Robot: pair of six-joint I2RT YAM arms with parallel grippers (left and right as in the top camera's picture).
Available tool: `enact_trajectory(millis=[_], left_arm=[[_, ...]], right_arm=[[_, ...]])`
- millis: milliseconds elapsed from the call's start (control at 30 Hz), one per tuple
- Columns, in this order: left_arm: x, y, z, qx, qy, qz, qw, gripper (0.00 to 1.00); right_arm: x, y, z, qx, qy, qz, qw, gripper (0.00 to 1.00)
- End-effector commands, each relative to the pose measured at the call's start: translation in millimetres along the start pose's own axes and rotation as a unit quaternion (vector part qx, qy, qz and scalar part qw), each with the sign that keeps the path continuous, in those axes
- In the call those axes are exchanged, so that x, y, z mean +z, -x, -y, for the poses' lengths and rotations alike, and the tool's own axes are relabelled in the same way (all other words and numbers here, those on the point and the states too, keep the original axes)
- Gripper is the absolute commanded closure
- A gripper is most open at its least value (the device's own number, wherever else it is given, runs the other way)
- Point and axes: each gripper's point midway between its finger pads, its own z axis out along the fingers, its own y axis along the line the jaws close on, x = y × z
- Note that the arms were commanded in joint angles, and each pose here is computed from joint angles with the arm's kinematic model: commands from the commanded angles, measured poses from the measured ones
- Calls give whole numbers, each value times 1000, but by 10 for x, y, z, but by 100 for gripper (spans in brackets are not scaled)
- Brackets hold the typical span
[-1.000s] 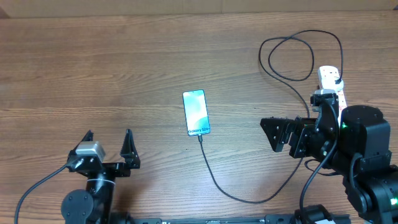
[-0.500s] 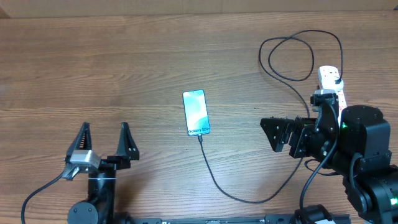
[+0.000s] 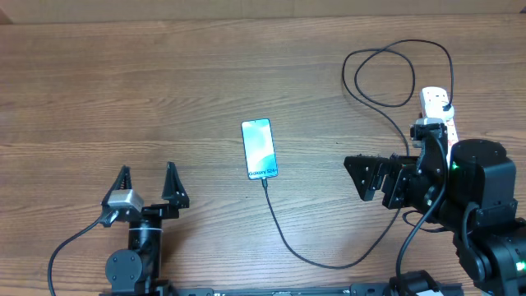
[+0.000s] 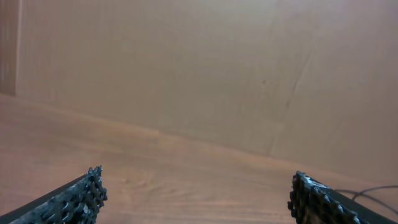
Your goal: Plug charger to phone and switch on socket
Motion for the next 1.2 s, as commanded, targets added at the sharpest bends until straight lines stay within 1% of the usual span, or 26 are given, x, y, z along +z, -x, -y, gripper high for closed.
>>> enact_trajectory(millis=[0, 67, 200, 1167], left_arm=[[-8, -57, -92, -2, 22, -6, 1000, 0], [-12, -149, -123, -2, 28, -25, 999, 1], [-61, -487, -228, -1, 50, -94, 994, 1], [-57, -478, -208, 4, 46, -92, 995, 1]], right_arm=[[-26, 17, -36, -7, 5, 5, 1000, 0], [-26, 17, -36, -7, 5, 5, 1000, 0], [-26, 17, -36, -7, 5, 5, 1000, 0], [-26, 17, -36, -7, 5, 5, 1000, 0]])
